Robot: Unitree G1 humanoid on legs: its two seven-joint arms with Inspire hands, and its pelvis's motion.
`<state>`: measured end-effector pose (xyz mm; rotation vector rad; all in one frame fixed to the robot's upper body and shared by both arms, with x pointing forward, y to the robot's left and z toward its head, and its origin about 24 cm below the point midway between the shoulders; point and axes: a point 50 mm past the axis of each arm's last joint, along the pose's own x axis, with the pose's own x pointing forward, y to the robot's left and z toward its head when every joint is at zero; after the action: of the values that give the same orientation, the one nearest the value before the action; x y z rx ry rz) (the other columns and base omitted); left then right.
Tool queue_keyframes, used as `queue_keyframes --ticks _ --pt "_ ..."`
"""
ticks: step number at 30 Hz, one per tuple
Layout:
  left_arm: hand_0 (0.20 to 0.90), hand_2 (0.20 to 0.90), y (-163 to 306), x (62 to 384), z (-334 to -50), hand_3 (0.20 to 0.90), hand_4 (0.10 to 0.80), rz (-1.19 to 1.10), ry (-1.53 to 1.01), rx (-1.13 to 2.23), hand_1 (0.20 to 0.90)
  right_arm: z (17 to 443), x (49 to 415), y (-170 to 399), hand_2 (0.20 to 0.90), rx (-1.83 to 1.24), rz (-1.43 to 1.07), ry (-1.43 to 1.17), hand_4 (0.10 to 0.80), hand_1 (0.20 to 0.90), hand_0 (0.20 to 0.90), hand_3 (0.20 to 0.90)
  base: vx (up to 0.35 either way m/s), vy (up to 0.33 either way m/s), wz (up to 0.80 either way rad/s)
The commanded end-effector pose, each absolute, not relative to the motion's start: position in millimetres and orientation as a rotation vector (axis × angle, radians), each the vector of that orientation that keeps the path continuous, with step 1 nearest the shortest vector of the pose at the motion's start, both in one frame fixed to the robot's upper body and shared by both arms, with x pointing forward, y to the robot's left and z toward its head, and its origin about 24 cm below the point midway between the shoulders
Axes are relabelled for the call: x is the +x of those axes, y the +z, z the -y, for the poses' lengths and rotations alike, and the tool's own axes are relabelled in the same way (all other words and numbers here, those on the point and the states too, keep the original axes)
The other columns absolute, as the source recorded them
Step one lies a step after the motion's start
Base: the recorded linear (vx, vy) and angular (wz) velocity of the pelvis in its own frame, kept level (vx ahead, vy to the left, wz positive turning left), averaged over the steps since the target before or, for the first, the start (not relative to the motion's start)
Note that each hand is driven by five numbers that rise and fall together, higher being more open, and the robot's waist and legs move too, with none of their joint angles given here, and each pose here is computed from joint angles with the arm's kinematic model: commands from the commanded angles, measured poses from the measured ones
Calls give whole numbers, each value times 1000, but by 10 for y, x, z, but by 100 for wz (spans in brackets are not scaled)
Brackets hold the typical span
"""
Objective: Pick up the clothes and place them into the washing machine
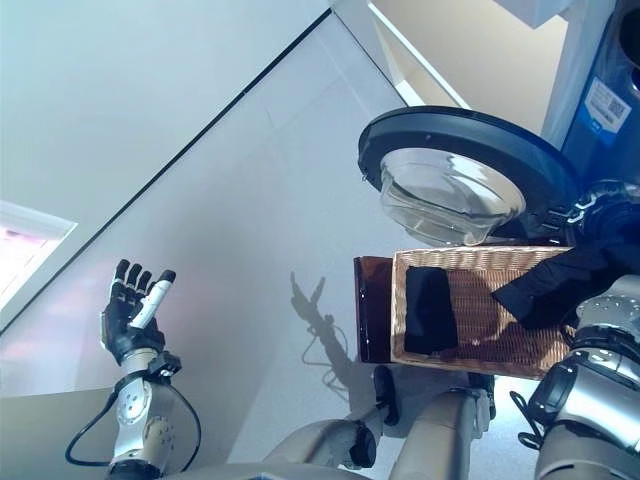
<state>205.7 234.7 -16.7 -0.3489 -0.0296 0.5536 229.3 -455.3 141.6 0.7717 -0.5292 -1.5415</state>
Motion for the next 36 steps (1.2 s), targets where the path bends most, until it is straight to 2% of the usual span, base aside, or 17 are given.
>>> queue_keyframes --ticks 1,3,6,7,9,10,12,19,24,26,28,30,31,33,36 --pt "900 900 61 2068 -2656 900 800 187 627 -287 900 4607 2157 2698 900 320 973 -1244 800 900 900 900 23 -44 1" --pt "900 900 25 2064 -2626 900 800 175 632 -307 900 4572 2218 2378 900 355 896 -1242 800 900 900 900 26 -55 -1" --pt "900 900 -17 2043 -2622 900 800 163 663 -327 900 4427 2234 1522 900 434 673 -1300 800 900 900 900 79 -108 3" --pt "900 900 -63 2032 -2613 900 800 144 680 -333 900 4208 2202 794 900 504 436 -1338 800 900 900 900 97 -103 7" --pt "900 900 -51 2024 -2635 900 800 148 682 -318 900 4103 2177 558 900 533 360 -1327 800 900 900 900 72 -100 16" --pt "900 900 -51 2022 -2637 900 800 140 676 -284 900 3819 2075 32 900 559 156 -1316 800 900 900 900 107 -114 20" --pt "900 900 -52 2002 -2635 900 800 136 674 -261 900 3515 1992 -362 900 619 1 -1280 800 900 900 900 94 -56 20" --pt "900 900 -129 1938 -2638 900 800 80 660 -208 900 2927 1751 -946 900 633 -307 -1142 800 900 900 900 88 -2 23" --pt "900 900 -208 1884 -2639 900 800 21 639 -170 900 2758 1508 -1206 900 501 -561 -1055 800 900 900 900 67 12 5" --pt "900 900 -274 1874 -2622 900 800 -20 617 -156 900 2731 1391 -1297 900 325 -720 -956 800 900 900 900 38 24 5" --pt "900 900 -288 1873 -2617 900 800 -29 611 -155 900 2709 1393 -1311 900 258 -759 -898 800 900 900 900 0 0 0" --pt "900 900 -307 1874 -2612 900 800 -46 590 -144 900 2674 1402 -1327 900 -53 -861 -688 800 900 900 900 -33 22 -4" --pt "900 900 -307 1872 -2614 900 800 -46 591 -144 900 2670 1403 -1327 900 -56 -862 -687 800 900 900 900 -25 22 -3" --pt "900 900 -302 1869 -2617 900 800 -48 579 -132 900 2630 1484 -1301 900 -277 -864 -523 800 900 900 900 0 0 0" --pt "900 900 -337 1855 -2622 900 800 -72 578 -121 900 2659 1405 -1328 900 -412 -910 -431 800 900 900 900 23 8 -1"
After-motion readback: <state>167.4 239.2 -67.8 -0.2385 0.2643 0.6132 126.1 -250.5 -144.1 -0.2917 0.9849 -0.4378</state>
